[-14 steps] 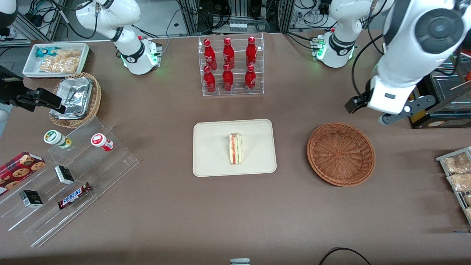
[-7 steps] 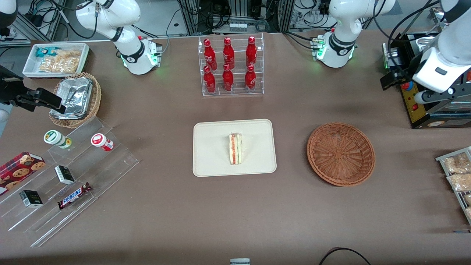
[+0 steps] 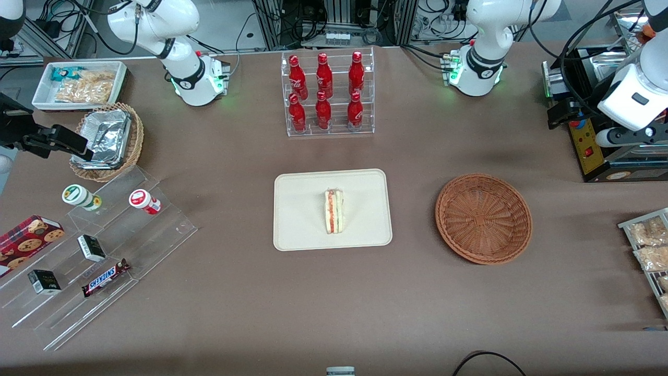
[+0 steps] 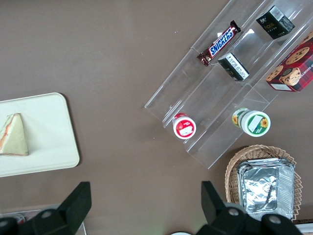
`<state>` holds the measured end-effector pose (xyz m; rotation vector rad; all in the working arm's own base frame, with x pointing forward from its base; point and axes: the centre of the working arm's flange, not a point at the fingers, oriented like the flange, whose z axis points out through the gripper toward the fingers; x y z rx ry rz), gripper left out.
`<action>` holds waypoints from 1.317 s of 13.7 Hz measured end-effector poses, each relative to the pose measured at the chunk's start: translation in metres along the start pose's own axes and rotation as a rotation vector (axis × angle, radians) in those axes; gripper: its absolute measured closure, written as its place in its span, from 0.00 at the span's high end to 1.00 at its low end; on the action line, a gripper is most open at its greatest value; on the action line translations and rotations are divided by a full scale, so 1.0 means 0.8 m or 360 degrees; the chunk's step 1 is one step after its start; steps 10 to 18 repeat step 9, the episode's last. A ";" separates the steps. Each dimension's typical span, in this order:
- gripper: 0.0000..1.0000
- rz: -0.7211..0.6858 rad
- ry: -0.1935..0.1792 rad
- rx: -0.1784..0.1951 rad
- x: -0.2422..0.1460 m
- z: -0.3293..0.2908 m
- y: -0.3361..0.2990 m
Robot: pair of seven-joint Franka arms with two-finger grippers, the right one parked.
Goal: Place sandwich from basket to tray
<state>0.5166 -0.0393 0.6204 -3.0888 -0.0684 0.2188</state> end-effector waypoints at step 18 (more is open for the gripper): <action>1.00 -0.0061 0.0124 -0.0030 0.032 0.005 -0.015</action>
